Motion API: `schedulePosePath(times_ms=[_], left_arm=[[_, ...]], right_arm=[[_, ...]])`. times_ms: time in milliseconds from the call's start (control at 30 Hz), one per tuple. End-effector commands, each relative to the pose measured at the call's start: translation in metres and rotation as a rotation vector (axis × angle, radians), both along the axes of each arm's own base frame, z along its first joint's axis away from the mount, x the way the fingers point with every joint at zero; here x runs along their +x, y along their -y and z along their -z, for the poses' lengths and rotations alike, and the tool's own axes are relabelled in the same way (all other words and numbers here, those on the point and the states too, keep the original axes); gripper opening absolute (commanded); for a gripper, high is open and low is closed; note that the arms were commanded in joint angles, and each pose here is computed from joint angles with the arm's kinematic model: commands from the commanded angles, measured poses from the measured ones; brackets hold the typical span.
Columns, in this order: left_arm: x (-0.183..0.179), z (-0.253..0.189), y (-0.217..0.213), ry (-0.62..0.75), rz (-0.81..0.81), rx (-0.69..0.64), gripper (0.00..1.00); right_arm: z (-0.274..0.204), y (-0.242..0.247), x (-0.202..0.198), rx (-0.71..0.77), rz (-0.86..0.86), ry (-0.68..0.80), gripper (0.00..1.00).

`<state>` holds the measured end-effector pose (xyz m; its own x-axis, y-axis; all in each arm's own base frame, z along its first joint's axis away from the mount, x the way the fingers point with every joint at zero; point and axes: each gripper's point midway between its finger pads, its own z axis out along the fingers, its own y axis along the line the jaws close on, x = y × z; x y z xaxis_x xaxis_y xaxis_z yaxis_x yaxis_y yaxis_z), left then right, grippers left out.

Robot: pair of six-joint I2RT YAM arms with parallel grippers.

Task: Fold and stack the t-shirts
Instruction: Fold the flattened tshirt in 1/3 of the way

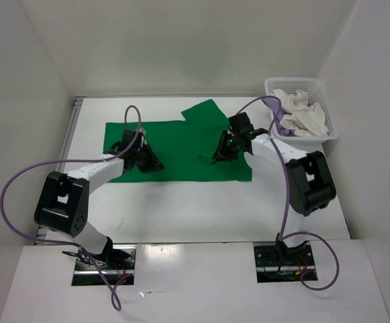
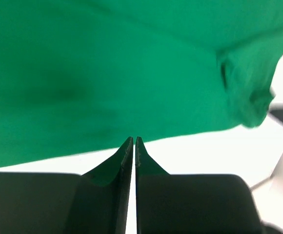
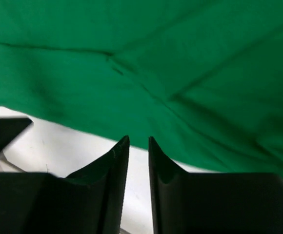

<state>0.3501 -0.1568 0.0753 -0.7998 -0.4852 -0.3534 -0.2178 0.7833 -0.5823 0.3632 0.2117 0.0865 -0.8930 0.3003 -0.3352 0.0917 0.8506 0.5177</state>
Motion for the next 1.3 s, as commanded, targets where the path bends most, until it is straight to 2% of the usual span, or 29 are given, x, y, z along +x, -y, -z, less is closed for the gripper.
schedulePosePath(times_ms=[0,100,233,533,700,900,933,1033,1267], left_arm=[[0.006,-0.002,0.020,0.026,0.024,-0.046,0.09],[0.006,0.007,0.019,0.004,0.023,-0.041,0.09],[0.000,0.018,0.012,-0.012,0.011,-0.005,0.10],[-0.016,0.049,0.001,-0.084,-0.016,0.047,0.10],[-0.015,0.045,0.001,-0.074,-0.016,0.045,0.12],[-0.026,0.052,-0.005,-0.103,-0.036,0.065,0.12],[-0.029,0.052,-0.006,-0.107,-0.043,0.060,0.12],[-0.030,0.052,-0.010,-0.106,-0.054,0.059,0.13],[-0.033,0.051,-0.016,-0.111,-0.069,0.069,0.13]], right_arm=[[-0.009,-0.019,0.038,0.056,-0.002,0.080,0.30],[0.009,-0.020,0.046,0.039,0.013,0.046,0.38],[0.020,-0.015,0.051,0.009,0.042,0.035,0.43],[0.042,0.000,0.038,-0.042,0.108,-0.004,0.44],[0.045,-0.006,0.048,-0.034,0.103,-0.004,0.44],[0.055,-0.012,0.061,-0.041,0.081,-0.010,0.41],[0.055,-0.014,0.063,-0.032,0.075,-0.012,0.31],[0.042,-0.017,0.070,-0.020,0.075,0.017,0.21],[0.024,-0.029,0.098,-0.011,0.044,0.064,0.20]])
